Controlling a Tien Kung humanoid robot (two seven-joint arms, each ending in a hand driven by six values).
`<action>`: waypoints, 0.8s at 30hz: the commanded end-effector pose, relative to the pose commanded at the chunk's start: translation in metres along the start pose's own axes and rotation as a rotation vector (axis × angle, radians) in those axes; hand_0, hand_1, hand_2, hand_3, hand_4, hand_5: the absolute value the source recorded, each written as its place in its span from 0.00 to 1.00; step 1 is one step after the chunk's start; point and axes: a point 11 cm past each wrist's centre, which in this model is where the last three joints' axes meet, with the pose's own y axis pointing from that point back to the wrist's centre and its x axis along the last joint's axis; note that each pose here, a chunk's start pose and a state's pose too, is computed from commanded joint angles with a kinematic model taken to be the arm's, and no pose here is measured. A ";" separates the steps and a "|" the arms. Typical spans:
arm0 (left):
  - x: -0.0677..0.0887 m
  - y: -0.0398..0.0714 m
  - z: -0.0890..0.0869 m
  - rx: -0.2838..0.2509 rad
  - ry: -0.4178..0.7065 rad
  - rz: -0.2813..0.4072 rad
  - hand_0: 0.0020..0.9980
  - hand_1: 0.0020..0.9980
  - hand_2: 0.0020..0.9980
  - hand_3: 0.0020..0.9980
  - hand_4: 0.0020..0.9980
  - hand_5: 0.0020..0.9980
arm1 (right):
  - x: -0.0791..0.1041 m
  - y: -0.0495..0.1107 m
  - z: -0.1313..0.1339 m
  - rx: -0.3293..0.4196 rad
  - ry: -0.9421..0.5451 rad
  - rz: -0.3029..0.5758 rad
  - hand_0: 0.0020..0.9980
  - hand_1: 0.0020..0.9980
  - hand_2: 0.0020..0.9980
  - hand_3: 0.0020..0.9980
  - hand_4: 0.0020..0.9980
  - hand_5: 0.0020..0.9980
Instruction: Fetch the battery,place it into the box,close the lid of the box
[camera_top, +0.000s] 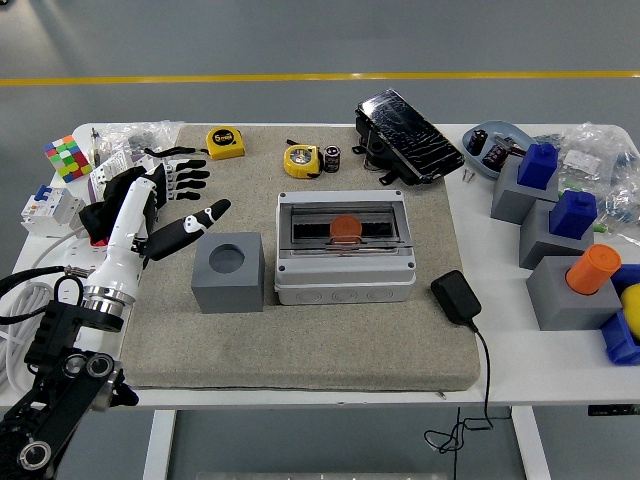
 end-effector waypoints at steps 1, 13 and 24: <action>0.000 0.000 0.000 -0.001 -0.002 -0.002 0.53 0.64 0.66 0.71 1.00 0.45 | 0.000 0.000 0.000 0.001 0.001 0.000 0.64 0.67 0.68 0.61 0.99 0.60; -0.002 -0.002 0.001 -0.004 -0.008 -0.022 0.53 0.64 0.65 0.70 0.99 0.43 | 0.001 0.000 -0.001 0.003 0.000 0.001 0.64 0.67 0.68 0.61 0.99 0.60; -0.002 -0.002 0.001 0.002 -0.008 -0.019 0.52 0.64 0.65 0.68 0.98 0.41 | -0.002 0.000 0.001 -0.001 -0.003 -0.005 0.64 0.67 0.68 0.61 0.99 0.60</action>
